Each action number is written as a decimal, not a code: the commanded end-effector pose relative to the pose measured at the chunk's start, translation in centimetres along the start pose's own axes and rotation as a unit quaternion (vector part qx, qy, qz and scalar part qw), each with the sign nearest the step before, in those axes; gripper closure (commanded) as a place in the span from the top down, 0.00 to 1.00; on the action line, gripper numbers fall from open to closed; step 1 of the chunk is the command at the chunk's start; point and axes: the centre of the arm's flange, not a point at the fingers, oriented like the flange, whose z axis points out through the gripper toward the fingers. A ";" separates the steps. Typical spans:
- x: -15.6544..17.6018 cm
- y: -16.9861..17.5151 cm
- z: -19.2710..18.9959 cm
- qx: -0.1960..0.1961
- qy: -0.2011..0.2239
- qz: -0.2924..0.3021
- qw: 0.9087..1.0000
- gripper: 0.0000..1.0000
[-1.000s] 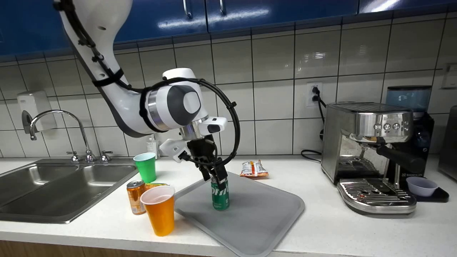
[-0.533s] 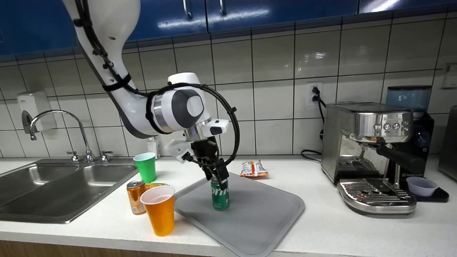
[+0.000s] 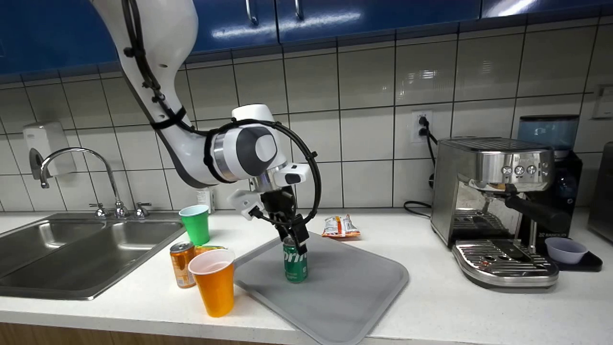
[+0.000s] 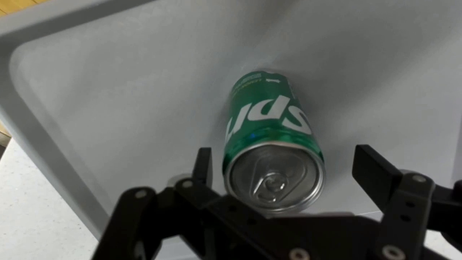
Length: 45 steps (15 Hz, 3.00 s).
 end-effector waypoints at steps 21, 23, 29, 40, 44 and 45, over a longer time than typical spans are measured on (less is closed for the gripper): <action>-2.3 -6.9 -8.1 0.035 0.073 -0.042 0.996 0.38; -2.7 -8.7 -8.6 0.036 0.080 -0.052 0.995 0.38; -3.8 -14.4 -9.0 0.048 0.093 -0.079 0.991 0.38; -3.6 -23.6 -6.6 0.083 0.080 -0.117 0.986 0.38; -3.1 -26.1 -5.8 0.095 0.074 -0.125 0.985 0.38; -3.0 -26.6 -5.6 0.097 0.074 -0.128 0.984 0.38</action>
